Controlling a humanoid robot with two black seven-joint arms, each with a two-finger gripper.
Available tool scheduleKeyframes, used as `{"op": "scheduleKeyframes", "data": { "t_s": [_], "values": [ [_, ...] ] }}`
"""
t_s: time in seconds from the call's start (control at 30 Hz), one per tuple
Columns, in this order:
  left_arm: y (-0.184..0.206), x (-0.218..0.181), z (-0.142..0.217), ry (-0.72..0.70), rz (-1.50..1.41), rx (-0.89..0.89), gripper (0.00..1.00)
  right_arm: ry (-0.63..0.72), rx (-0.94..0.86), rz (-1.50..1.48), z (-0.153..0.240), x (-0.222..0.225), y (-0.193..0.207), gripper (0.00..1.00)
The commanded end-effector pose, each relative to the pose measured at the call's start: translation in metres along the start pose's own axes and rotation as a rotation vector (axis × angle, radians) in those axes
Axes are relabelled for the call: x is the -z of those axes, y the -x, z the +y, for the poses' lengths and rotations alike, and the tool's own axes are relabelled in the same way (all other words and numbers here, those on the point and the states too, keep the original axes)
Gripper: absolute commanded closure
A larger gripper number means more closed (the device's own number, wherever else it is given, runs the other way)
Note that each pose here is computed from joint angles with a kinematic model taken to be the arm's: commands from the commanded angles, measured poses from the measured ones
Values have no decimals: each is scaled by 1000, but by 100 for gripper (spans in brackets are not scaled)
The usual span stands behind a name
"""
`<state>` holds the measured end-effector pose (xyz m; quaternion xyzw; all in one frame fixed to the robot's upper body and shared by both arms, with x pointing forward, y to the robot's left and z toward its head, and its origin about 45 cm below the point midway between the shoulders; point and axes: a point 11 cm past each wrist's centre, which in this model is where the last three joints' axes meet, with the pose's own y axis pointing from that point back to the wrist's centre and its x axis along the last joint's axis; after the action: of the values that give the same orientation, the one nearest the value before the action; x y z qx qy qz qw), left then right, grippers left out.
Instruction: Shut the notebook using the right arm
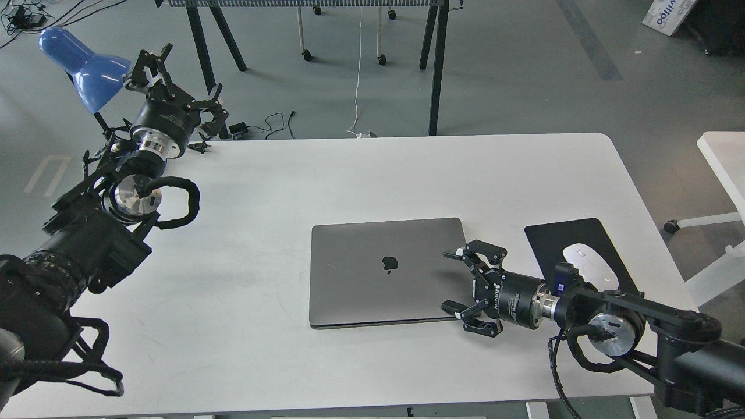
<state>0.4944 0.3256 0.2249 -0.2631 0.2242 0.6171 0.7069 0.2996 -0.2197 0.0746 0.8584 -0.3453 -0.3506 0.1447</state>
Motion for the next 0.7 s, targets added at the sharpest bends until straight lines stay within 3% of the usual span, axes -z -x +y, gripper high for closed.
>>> {"op": "scheduleKeyframes", "data": {
  "t_s": [0.0,0.43,0.67],
  "values": [
    [0,0,0,0,0,0,0,7,-10,-7,0,-5,-1,0],
    [0,0,0,0,0,0,0,-16,2,-5,0,3,3,0],
    [0,0,0,0,0,0,0,-311,-18,-9,29,98,-8,0]
  ]
}}
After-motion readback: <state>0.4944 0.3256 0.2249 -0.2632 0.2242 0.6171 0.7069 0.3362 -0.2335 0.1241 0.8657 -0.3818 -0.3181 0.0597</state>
